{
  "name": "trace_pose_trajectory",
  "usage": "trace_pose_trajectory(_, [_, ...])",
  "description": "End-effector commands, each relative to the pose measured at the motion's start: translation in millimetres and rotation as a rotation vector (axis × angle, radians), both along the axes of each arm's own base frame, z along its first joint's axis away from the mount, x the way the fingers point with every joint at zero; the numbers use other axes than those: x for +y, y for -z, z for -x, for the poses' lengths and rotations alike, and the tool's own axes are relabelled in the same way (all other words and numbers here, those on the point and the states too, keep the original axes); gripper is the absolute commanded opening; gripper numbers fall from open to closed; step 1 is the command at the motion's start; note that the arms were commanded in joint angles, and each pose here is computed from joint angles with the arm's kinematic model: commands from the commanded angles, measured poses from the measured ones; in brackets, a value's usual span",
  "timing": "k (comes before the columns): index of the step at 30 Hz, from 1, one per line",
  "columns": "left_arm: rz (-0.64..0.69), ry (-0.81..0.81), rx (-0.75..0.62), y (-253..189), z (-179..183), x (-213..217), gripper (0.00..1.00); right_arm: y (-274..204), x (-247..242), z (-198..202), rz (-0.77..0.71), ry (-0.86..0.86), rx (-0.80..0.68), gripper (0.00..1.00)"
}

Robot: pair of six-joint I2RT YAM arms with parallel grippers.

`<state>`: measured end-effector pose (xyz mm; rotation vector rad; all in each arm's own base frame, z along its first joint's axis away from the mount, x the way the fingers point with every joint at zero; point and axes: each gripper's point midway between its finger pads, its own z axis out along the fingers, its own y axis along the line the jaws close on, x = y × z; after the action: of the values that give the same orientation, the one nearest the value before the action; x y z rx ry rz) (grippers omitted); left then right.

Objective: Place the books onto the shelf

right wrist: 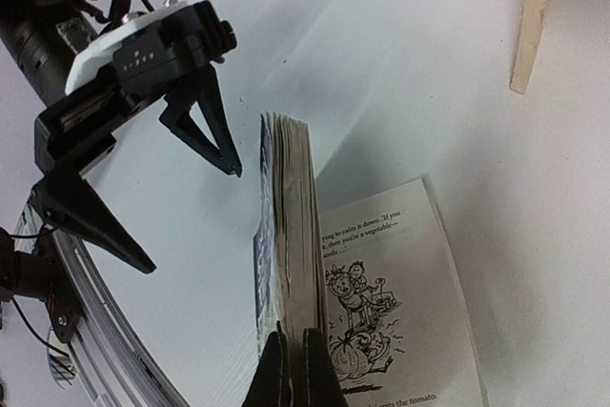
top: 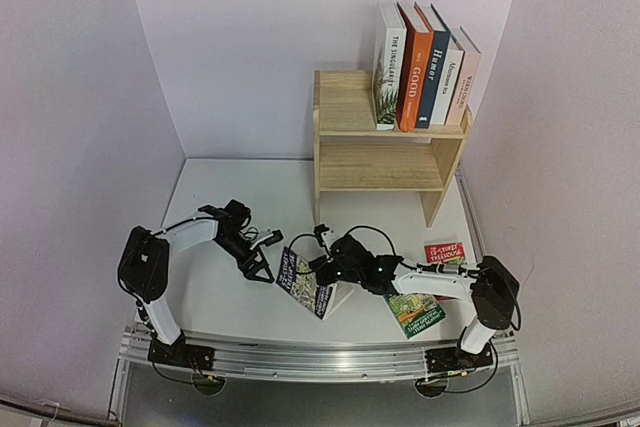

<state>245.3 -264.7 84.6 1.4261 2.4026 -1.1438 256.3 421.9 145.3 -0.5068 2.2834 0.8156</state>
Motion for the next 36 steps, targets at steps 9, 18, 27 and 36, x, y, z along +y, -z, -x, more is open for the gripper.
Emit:
trace_pose_trajectory(9, [0.049,0.305,-0.832,-51.0,-5.3,21.6,1.00,-43.2,23.1,-32.0,-0.288,0.164,0.211,0.00])
trace_pose_trajectory(18, [0.094,0.541,-1.446,-37.8,8.0,-6.0,1.00,-66.5,34.5,-35.8,-0.380,0.173,0.274,0.00])
trace_pose_trajectory(27, [0.089,0.561,-1.696,-28.6,-1.6,-14.9,1.00,-84.6,43.0,-34.9,-0.544,0.204,0.374,0.00])
trace_pose_trajectory(36, [0.060,0.471,-1.848,-29.8,-24.3,-26.2,0.99,-91.3,47.1,-33.6,-0.585,0.203,0.413,0.00])
